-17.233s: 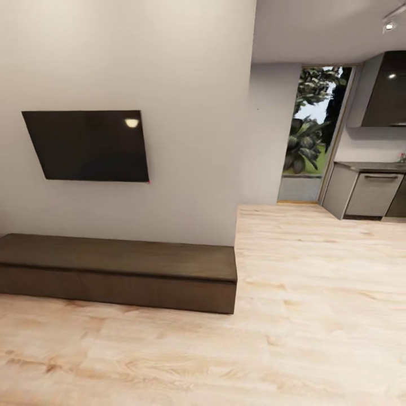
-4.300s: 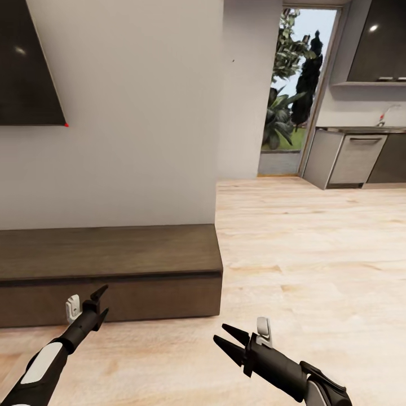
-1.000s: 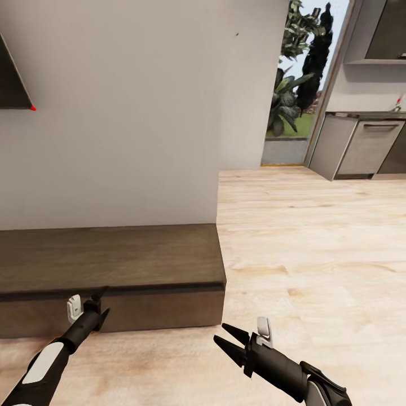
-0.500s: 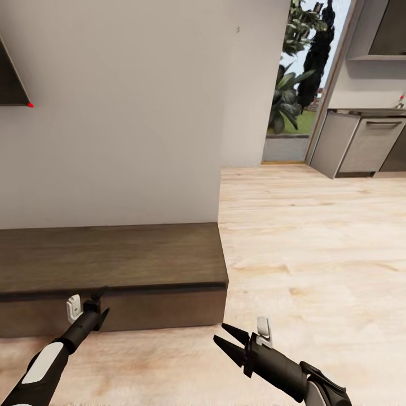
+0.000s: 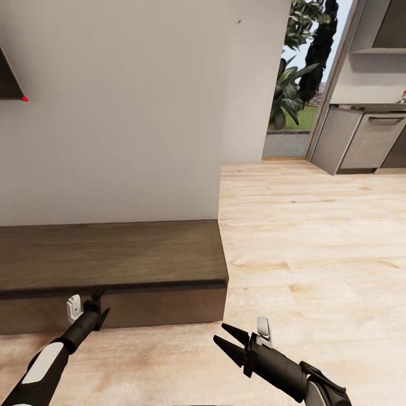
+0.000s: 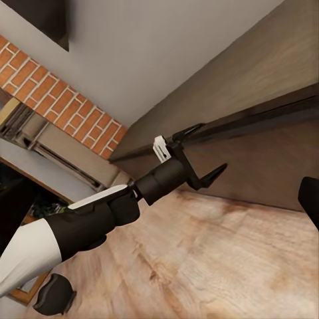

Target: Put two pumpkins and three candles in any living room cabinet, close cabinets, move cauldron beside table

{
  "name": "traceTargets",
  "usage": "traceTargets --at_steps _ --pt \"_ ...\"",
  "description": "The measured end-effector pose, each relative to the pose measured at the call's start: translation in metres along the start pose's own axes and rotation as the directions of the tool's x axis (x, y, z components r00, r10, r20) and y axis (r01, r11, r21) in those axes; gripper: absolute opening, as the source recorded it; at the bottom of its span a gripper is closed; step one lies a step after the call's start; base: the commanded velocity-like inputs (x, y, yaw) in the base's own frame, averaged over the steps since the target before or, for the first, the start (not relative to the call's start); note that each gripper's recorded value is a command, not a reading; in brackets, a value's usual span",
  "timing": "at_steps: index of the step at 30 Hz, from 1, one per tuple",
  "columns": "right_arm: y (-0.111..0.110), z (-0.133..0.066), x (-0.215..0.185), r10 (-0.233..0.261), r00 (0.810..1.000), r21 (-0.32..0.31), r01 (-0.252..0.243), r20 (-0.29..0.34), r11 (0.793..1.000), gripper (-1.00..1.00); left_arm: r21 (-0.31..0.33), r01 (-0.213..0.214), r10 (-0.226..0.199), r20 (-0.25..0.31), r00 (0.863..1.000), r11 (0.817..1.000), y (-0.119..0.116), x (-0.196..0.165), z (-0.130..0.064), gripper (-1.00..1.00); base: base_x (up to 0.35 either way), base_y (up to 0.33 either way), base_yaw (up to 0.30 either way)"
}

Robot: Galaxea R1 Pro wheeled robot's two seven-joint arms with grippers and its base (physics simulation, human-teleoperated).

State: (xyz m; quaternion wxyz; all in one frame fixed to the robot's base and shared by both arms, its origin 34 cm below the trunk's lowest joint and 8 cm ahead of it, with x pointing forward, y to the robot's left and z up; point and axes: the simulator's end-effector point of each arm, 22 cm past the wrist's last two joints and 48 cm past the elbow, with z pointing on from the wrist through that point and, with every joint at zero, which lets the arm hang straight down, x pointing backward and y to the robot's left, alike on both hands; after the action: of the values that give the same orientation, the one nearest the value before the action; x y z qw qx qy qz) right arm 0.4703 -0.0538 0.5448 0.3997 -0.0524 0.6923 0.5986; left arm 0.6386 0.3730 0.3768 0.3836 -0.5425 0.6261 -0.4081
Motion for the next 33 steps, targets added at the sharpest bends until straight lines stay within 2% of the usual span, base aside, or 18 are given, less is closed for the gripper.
traceTargets --at_steps 33 --pt "0.0022 0.0018 0.0017 0.0 1.0 -0.006 0.0 -0.005 1.0 1.0 -0.002 -0.001 0.001 -0.01 1.0 1.0 0.0007 0.006 0.0013 1.0 0.035 -0.033 0.0"
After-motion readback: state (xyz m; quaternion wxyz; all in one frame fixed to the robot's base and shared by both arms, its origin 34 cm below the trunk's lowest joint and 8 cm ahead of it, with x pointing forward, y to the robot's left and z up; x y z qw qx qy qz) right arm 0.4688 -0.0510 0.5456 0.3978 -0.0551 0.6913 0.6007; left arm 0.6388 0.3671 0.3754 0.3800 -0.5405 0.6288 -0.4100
